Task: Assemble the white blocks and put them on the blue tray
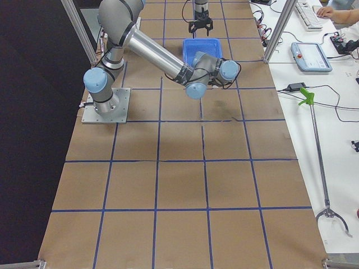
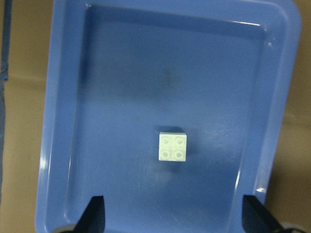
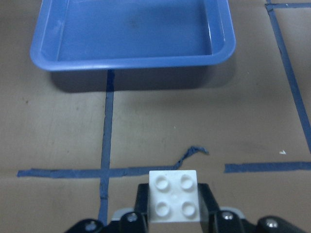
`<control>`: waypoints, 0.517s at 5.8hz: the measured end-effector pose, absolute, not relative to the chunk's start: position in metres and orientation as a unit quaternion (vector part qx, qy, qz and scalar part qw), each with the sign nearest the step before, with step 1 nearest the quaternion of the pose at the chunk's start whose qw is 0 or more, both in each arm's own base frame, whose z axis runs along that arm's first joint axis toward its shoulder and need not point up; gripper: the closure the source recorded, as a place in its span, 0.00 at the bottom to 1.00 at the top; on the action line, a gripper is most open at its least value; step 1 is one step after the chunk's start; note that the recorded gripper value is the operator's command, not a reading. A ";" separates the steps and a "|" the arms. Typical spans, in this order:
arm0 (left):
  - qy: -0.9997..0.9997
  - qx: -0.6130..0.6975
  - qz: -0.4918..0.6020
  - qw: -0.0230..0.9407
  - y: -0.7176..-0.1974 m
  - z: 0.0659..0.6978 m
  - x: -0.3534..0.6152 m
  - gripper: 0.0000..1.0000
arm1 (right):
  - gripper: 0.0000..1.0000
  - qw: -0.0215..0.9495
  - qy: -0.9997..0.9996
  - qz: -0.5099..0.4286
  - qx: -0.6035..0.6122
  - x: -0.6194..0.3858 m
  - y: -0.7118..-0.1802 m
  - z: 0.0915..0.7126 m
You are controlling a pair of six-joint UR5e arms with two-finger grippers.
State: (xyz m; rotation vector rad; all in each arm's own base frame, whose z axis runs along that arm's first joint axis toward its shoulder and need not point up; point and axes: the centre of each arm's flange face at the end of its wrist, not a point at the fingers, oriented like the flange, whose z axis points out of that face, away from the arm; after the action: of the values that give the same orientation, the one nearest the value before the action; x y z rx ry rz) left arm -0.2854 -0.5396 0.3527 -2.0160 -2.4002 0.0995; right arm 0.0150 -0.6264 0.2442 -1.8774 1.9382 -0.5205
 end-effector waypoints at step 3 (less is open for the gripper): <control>-0.804 -0.595 -0.003 0.017 -0.475 0.478 -0.243 0.01 | 0.76 0.166 0.727 -0.201 -0.635 0.176 -0.606 0.241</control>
State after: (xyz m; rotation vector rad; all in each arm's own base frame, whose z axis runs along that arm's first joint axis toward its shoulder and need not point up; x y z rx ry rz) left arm -0.2430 -0.4747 0.4781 -1.8484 -2.4972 -0.0105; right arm 0.1756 -0.6055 0.2414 -1.8093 2.0703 -0.5733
